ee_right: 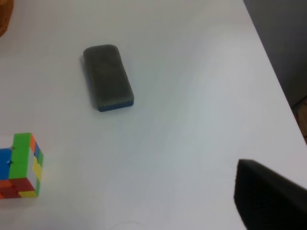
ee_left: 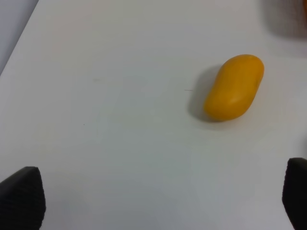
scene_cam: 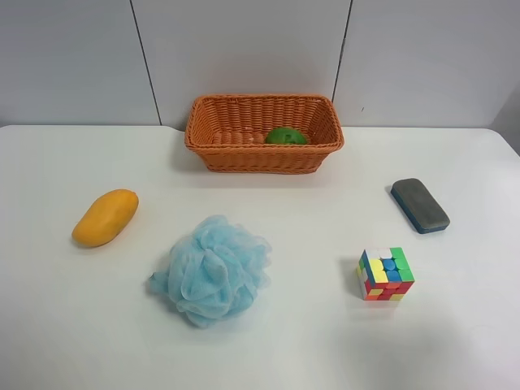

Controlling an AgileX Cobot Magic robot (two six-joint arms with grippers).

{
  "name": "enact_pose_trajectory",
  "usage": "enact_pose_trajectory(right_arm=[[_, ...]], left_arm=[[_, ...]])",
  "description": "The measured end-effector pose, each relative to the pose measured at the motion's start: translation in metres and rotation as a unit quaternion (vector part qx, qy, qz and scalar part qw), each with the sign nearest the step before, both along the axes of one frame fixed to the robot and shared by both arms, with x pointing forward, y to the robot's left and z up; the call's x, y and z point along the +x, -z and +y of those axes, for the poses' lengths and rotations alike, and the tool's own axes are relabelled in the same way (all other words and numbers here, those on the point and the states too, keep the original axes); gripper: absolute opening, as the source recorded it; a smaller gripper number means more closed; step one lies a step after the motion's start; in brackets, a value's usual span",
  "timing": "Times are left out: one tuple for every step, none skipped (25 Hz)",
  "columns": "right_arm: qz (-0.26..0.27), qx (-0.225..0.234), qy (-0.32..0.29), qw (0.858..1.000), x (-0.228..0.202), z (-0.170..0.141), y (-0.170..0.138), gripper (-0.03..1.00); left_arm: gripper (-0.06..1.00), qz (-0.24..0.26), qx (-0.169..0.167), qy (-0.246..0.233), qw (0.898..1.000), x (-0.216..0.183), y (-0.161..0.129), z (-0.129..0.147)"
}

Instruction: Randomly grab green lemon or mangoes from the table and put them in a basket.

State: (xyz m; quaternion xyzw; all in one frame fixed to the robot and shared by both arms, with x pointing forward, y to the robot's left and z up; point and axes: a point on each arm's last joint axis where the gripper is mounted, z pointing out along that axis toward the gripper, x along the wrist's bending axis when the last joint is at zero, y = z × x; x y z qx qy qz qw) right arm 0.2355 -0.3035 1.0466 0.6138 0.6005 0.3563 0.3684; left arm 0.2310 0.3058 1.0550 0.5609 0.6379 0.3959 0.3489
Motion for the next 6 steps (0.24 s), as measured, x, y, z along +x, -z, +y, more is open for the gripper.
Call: enact_pose_trajectory(right_arm=[[0.0,0.0,0.0,1.0,0.0,0.0,0.0,0.99],[0.0,0.0,0.0,1.0,0.0,0.0,0.0,0.99],[0.0,0.0,0.0,1.0,0.0,0.0,0.0,0.99],[0.0,0.0,0.0,1.0,0.0,0.0,0.0,0.99],[0.0,0.0,0.0,1.0,0.0,0.0,0.0,0.99],[0.0,0.0,0.0,1.0,0.0,0.0,0.0,0.99]], left_arm=[[0.99,0.0,0.0,0.0,1.0,0.0,0.0,0.0],[0.99,0.0,0.0,0.0,1.0,0.0,0.0,0.0],[0.99,0.0,0.0,0.0,1.0,0.0,0.0,0.0],[0.99,0.0,0.0,0.0,1.0,0.0,0.0,0.0],[0.99,0.0,0.0,0.0,1.0,0.0,0.0,0.0],[0.99,0.0,0.0,0.0,1.0,0.0,0.0,0.0]])
